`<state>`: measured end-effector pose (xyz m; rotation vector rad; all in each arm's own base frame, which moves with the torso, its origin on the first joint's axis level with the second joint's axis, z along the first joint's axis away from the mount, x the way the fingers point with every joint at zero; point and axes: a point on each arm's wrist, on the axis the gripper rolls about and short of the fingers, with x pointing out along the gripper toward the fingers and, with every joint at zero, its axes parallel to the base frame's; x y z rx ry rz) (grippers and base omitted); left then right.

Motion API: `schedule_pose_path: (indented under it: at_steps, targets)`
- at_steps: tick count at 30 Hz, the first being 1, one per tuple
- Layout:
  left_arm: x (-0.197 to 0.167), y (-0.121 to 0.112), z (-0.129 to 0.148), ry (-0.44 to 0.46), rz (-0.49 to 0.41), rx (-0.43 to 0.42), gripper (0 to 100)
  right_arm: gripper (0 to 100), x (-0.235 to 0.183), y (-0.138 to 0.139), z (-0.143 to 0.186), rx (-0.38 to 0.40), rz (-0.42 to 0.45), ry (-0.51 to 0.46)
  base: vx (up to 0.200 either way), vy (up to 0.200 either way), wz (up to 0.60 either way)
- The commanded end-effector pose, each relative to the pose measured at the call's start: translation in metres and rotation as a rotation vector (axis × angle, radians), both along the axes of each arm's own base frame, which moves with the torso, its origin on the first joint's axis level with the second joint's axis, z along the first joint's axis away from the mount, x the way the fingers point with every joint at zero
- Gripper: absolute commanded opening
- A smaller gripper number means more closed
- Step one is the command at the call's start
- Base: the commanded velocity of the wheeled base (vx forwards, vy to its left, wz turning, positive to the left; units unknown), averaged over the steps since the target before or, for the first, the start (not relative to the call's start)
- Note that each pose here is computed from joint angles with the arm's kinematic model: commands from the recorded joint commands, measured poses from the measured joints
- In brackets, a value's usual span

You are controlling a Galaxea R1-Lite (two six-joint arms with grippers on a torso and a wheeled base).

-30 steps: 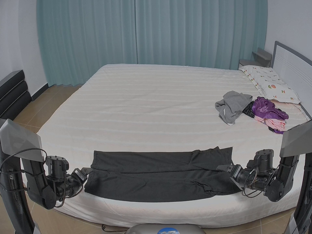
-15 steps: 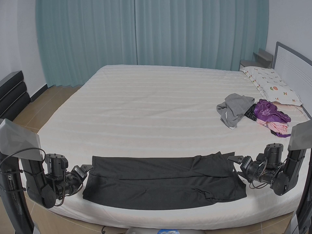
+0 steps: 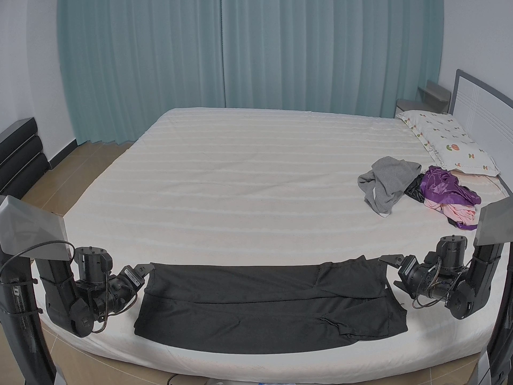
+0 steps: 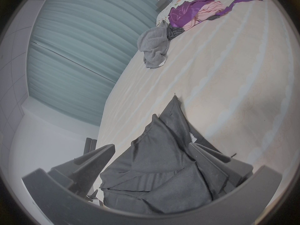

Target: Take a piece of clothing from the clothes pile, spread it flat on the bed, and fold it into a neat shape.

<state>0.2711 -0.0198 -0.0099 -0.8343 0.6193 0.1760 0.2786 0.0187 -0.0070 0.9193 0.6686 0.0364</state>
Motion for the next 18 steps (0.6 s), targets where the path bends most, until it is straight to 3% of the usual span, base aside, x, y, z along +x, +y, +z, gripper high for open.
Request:
schedule_pose_path:
  at_steps: [1, 8, 18]
  targets:
    - [0.02, 0.0, -0.005, -0.036, -0.032, 0.051, 100, 100, 0.005, -0.007, -0.01, -0.001, -0.027, 0.021, 0.0, 0.0, 0.0]
    - [0.046, -0.003, -0.023, -0.028, -0.083, 0.137, 100, 100, 0.008, -0.013, -0.022, 0.004, -0.031, 0.05, 0.0, 0.0, 0.0]
    - [0.042, -0.004, -0.044, 0.043, -0.162, 0.229, 100, 100, 0.006, -0.009, -0.025, 0.001, -0.021, 0.037, 0.0, 0.0, 0.0]
